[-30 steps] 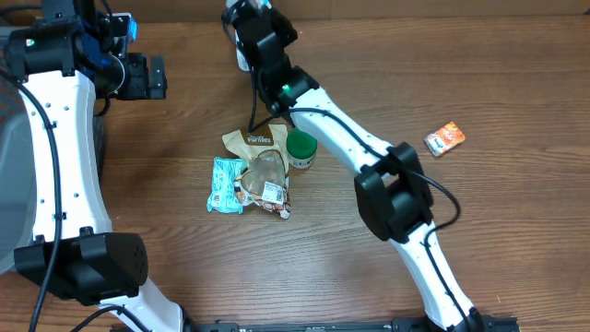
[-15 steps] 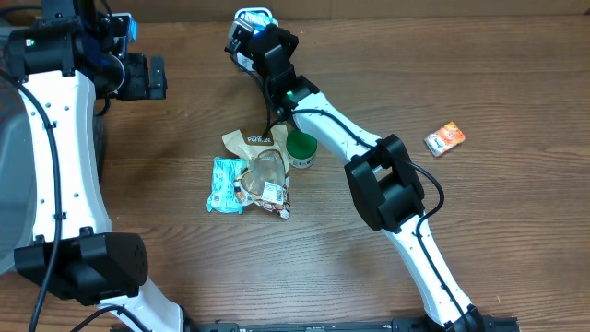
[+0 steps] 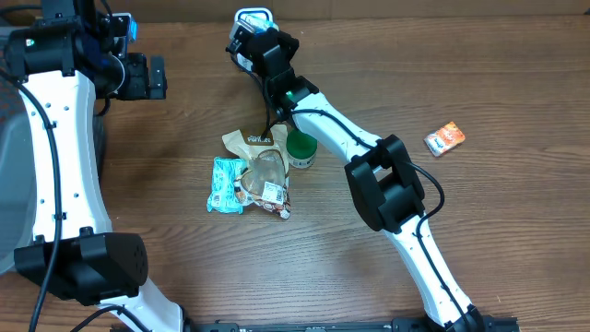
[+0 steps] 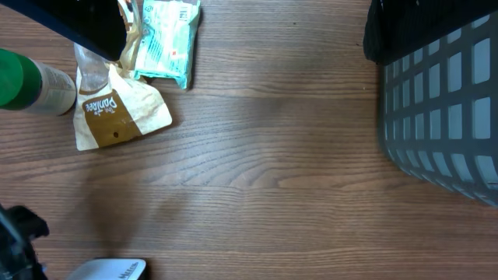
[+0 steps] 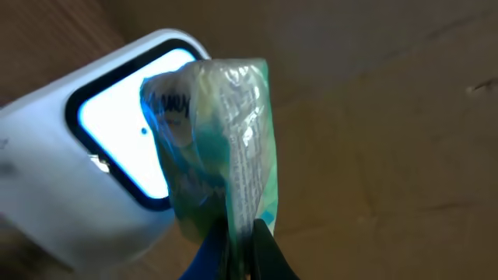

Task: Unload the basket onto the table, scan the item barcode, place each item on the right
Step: 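Hold the Kleenex tissue pack in front of the scanner window, then carry the tissue pack right and set it beside the orange box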

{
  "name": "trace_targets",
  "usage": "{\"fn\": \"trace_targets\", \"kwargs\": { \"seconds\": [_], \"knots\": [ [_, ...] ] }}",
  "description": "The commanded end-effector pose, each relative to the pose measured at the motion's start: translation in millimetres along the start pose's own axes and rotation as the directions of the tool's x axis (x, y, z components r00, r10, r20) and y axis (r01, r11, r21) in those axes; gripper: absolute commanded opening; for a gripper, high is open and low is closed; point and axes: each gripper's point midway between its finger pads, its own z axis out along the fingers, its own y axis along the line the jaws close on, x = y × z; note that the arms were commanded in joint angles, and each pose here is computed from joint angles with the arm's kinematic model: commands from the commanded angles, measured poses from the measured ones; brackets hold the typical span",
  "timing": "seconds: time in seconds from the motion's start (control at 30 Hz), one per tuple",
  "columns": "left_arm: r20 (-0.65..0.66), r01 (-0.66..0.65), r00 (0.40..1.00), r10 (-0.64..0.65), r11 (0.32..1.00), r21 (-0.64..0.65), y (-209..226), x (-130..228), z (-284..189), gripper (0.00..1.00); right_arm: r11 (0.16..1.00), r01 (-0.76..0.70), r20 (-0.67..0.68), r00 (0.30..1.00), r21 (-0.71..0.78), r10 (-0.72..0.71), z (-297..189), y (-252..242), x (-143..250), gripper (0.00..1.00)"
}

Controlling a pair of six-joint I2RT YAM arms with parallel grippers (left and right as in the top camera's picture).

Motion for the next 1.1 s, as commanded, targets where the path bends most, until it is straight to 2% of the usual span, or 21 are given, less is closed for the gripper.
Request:
{"fn": "trace_targets", "kwargs": {
  "seconds": [0.0,0.1,0.17,0.23,0.33,0.4,0.5,0.67,0.97,1.07],
  "knots": [
    [0.002,-0.02,1.0,0.02,1.0,-0.004,0.9,-2.2,1.1,1.0,0.962,-0.273,0.105,0.957,0.004,0.271,-52.0,-78.4,-54.4,0.04],
    [0.002,-0.02,1.0,0.02,1.0,-0.004,0.9,-2.2,1.1,0.99,0.911,-0.405,0.081,0.908,-0.077,0.411,-82.9,-102.2,-61.7,0.04],
    [0.002,-0.02,1.0,0.02,1.0,-0.004,0.9,-2.2,1.1,1.0,0.842,-0.513,0.033,0.851,-0.163,0.525,-111.2,-116.8,-63.1,0.04],
    [0.002,-0.02,1.0,0.02,1.0,-0.004,0.9,-2.2,1.1,1.0,0.696,-0.659,-0.079,0.74,-0.287,0.668,-154.1,-133.0,-58.9,0.04],
    [0.002,-0.02,1.0,0.02,1.0,-0.004,0.8,-2.2,1.1,1.0,0.535,-0.776,-0.235,0.618,-0.334,0.75,-194.5,-146.3,-40.6,0.04],
    [0.002,-0.02,1.0,0.02,1.0,-0.004,0.9,-2.2,1.1,1.0,0.481,-0.824,-0.33,0.562,-0.299,0.758,-213.2,-152.3,-18.4,0.04],
    [0.002,-0.02,1.0,0.02,1.0,-0.004,0.9,-2.2,1.1,1.0,0.413,-0.896,-0.485,0.438,-0.163,0.757,-236.6,-159.8,31.2,0.04],
    [0.002,-0.02,1.0,0.02,1.0,-0.004,0.9,-2.2,1.1,1.0,0.38,-0.924,-0.663,0.258,0.044,0.703,-252.3,-153.4,103.4,0.04],
    [0.002,-0.02,1.0,0.02,1.0,-0.004,0.9,-2.2,1.1,0.99,0.322,-0.901,-0.767,-0.017,0.29,0.642,-246.6,-132.6,201.0,0.04],
    [0.002,-0.02,1.0,0.02,1.0,-0.004,0.9,-2.2,1.1,0.99,0.307,-0.893,-0.781,-0.073,0.328,0.621,-243.0,-122.0,224.7,0.04]
  ]
}}
